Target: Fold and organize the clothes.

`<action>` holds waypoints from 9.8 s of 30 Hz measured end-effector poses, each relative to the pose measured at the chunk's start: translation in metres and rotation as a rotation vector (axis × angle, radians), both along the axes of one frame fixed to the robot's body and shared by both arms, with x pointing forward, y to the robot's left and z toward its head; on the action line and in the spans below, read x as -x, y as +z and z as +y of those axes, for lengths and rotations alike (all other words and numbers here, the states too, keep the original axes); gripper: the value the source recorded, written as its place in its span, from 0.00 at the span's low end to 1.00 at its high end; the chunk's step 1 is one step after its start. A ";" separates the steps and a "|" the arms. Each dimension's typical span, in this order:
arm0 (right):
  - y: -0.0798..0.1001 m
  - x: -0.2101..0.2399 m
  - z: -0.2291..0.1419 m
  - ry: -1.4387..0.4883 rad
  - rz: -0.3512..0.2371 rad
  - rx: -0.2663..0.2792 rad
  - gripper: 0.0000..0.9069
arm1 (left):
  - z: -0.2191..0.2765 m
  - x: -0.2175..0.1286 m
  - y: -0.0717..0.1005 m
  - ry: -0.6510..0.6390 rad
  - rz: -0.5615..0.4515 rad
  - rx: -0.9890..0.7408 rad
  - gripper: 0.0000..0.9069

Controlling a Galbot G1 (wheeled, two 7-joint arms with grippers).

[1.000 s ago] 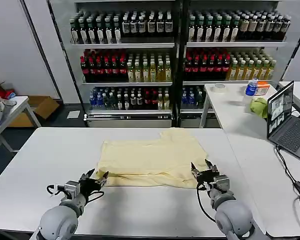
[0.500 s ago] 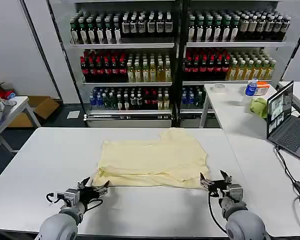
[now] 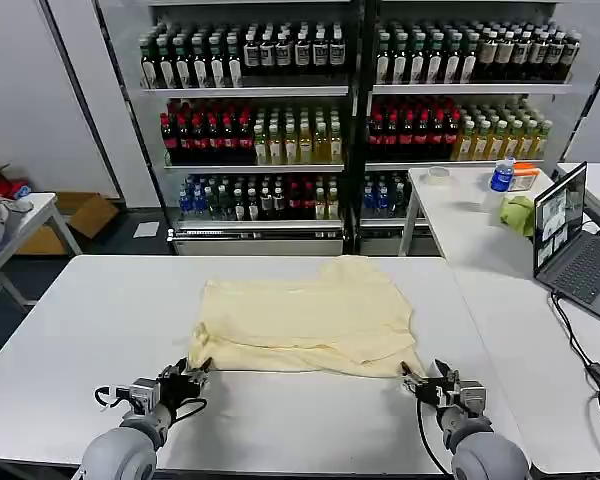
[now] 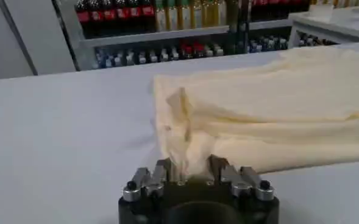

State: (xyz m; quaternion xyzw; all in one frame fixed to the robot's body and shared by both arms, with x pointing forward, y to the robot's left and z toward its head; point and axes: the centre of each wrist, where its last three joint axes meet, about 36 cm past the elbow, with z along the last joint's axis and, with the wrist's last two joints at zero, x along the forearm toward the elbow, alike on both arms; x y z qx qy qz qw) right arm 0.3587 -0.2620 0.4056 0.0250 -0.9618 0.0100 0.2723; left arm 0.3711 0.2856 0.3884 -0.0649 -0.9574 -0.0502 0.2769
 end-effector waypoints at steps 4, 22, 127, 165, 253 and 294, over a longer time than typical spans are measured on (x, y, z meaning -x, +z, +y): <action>-0.002 0.002 0.002 0.009 0.005 -0.009 0.00 | 0.002 -0.001 -0.001 0.001 0.001 0.001 0.03; 0.002 0.011 0.000 0.031 0.004 -0.025 0.00 | 0.005 0.006 0.001 -0.002 -0.003 0.004 0.03; -0.004 -0.185 0.063 0.048 0.039 -0.068 1.00 | 0.013 -0.118 0.025 0.054 0.056 -0.021 0.87; 0.004 -0.185 0.063 0.068 0.042 -0.133 0.00 | 0.022 -0.123 0.029 0.050 0.107 0.157 0.08; 0.050 0.083 0.018 0.079 -0.040 -0.022 1.00 | 0.031 0.037 0.052 -0.024 0.043 0.103 1.00; 0.071 0.102 0.020 0.061 -0.092 0.013 1.00 | 0.040 0.053 0.039 0.112 0.122 0.223 0.03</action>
